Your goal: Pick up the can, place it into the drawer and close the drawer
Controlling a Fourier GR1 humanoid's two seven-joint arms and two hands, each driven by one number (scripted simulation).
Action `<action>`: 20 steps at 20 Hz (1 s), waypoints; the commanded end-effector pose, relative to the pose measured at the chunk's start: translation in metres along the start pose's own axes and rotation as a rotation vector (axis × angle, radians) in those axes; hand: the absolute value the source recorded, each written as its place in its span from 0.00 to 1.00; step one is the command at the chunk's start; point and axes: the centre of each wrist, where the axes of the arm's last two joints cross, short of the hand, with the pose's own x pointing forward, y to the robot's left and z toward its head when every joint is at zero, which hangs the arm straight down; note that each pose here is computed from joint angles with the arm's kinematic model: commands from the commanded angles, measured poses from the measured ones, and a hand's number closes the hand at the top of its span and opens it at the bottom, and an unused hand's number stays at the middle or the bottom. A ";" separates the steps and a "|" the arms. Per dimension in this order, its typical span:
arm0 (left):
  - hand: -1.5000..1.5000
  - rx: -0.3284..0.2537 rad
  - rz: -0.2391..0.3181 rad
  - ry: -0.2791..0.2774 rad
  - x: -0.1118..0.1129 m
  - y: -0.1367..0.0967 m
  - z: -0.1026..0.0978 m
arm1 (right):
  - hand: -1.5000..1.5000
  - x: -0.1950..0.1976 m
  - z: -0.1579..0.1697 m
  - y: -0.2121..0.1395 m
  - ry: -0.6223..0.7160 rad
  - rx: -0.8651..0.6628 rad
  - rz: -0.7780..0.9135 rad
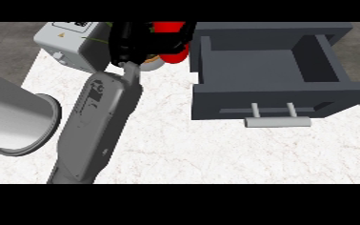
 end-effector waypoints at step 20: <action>1.00 -0.001 -0.057 0.027 0.028 -0.104 -0.054 | 0.00 -0.011 -0.008 0.017 -0.017 0.033 -0.011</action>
